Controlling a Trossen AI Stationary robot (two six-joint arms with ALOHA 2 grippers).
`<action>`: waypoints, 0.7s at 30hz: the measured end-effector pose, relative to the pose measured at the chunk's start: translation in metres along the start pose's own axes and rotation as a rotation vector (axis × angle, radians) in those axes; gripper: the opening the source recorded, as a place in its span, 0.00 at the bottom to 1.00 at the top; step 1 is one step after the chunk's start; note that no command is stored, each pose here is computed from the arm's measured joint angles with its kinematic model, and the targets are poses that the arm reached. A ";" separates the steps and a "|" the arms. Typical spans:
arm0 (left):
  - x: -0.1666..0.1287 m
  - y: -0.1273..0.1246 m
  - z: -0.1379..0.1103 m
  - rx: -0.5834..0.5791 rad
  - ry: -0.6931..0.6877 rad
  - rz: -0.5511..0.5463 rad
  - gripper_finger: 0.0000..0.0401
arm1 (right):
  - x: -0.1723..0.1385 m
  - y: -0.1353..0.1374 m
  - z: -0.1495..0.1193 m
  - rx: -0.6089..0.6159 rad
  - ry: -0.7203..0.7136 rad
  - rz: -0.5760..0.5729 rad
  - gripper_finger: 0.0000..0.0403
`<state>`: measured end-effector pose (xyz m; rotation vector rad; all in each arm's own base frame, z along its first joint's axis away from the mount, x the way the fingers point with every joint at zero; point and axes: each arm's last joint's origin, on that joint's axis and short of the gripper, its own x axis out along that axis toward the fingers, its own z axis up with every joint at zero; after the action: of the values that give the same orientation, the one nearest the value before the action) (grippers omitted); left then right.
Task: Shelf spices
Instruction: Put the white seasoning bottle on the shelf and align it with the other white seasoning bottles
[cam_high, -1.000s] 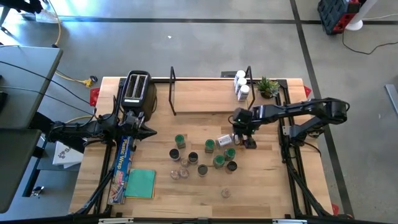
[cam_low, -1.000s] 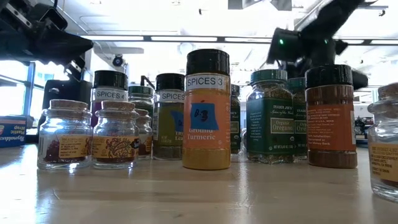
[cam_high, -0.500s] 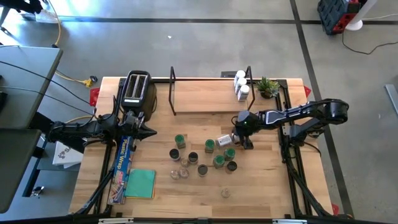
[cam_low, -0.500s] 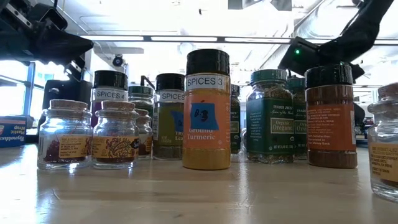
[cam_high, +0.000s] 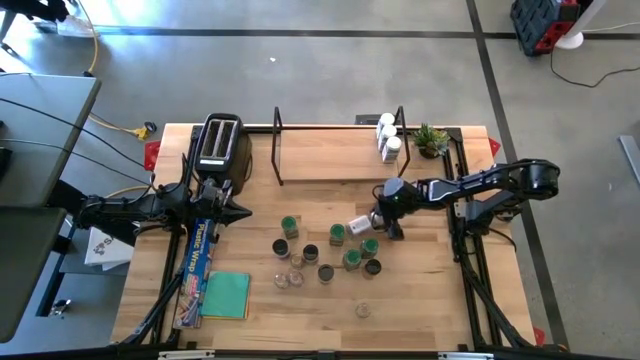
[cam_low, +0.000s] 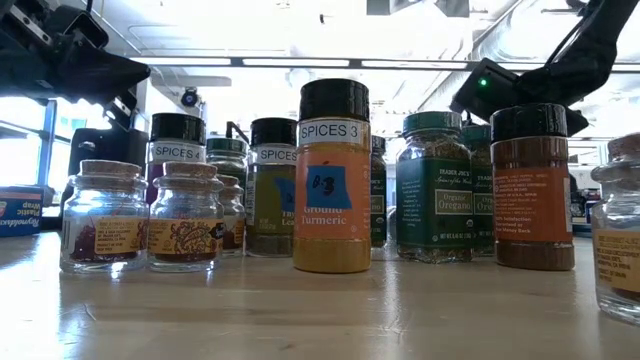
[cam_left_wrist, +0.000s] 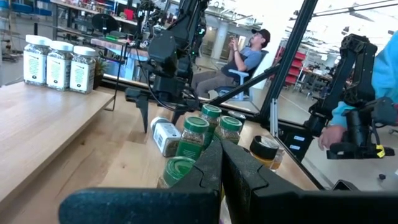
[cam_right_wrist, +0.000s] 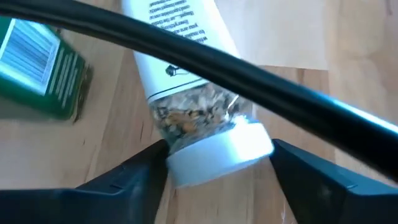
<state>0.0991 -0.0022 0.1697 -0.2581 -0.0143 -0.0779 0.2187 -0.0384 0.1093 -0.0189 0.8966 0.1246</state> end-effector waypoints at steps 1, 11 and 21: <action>0.000 0.000 0.000 0.000 0.000 0.000 0.00 | 0.000 0.000 0.001 0.021 0.000 0.000 0.62; 0.000 0.000 0.000 0.000 0.000 0.000 0.00 | -0.021 -0.001 0.027 0.191 0.012 0.013 0.16; 0.000 0.000 0.000 0.000 0.000 0.000 0.00 | -0.041 0.001 0.037 0.128 0.123 0.039 0.14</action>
<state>0.0992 -0.0022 0.1696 -0.2578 -0.0143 -0.0782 0.2223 -0.0386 0.1647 0.1114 1.0264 0.1031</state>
